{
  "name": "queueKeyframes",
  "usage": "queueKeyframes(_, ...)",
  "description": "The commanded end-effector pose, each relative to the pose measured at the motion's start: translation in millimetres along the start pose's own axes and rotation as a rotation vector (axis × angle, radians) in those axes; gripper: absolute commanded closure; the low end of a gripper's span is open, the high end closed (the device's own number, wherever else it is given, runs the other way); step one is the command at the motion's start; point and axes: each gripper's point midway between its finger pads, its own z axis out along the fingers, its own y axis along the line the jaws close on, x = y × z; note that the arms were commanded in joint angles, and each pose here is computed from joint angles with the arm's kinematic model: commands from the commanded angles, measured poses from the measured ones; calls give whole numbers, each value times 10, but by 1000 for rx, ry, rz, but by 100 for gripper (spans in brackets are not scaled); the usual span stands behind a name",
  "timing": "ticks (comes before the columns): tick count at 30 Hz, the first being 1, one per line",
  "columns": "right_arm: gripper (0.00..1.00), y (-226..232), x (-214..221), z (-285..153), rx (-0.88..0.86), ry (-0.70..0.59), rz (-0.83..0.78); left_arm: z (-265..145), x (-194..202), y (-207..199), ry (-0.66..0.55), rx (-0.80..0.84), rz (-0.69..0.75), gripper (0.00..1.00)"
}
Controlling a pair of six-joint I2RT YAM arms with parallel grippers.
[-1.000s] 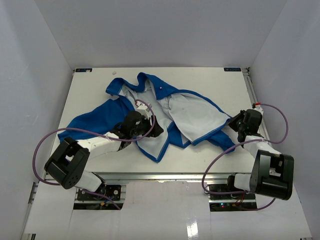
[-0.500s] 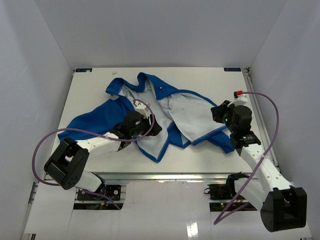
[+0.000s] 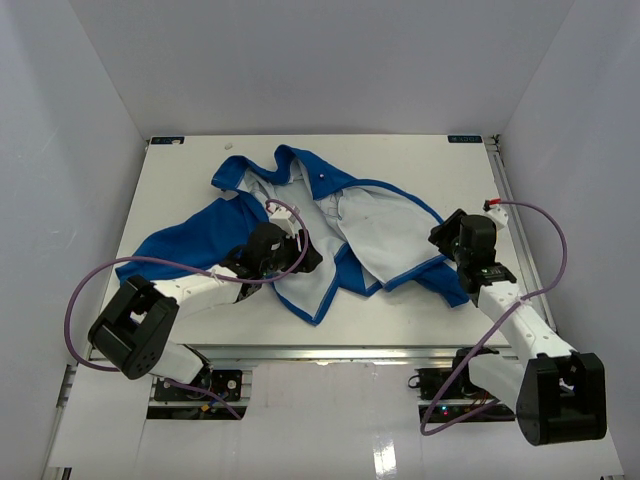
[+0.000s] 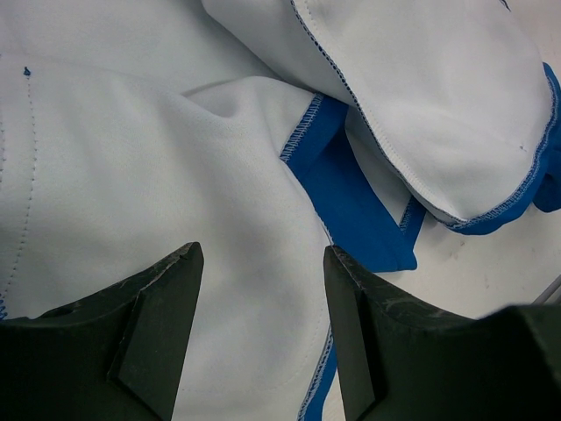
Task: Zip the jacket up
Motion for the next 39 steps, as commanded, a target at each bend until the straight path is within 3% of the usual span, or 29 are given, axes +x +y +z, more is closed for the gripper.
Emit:
queueKeyframes(1,41,-254,-19,159,30,-13,136,-25,-44,-58,-13,15,-1,32)
queueKeyframes(8,41,-634,167,408,80,83,205,-12,-32,-56,-6,15,0,32)
queueKeyframes(21,41,-767,386,654,101,124,238,6,-17,-26,-1,2,3,32)
queueKeyframes(24,51,-813,395,723,110,127,242,12,-14,-22,2,1,4,32)
queueKeyframes(30,88,-730,127,742,72,53,159,14,-17,-15,1,-2,4,32)
queueKeyframes(39,92,-153,-440,325,-99,-123,-11,14,-21,-24,0,1,4,32)
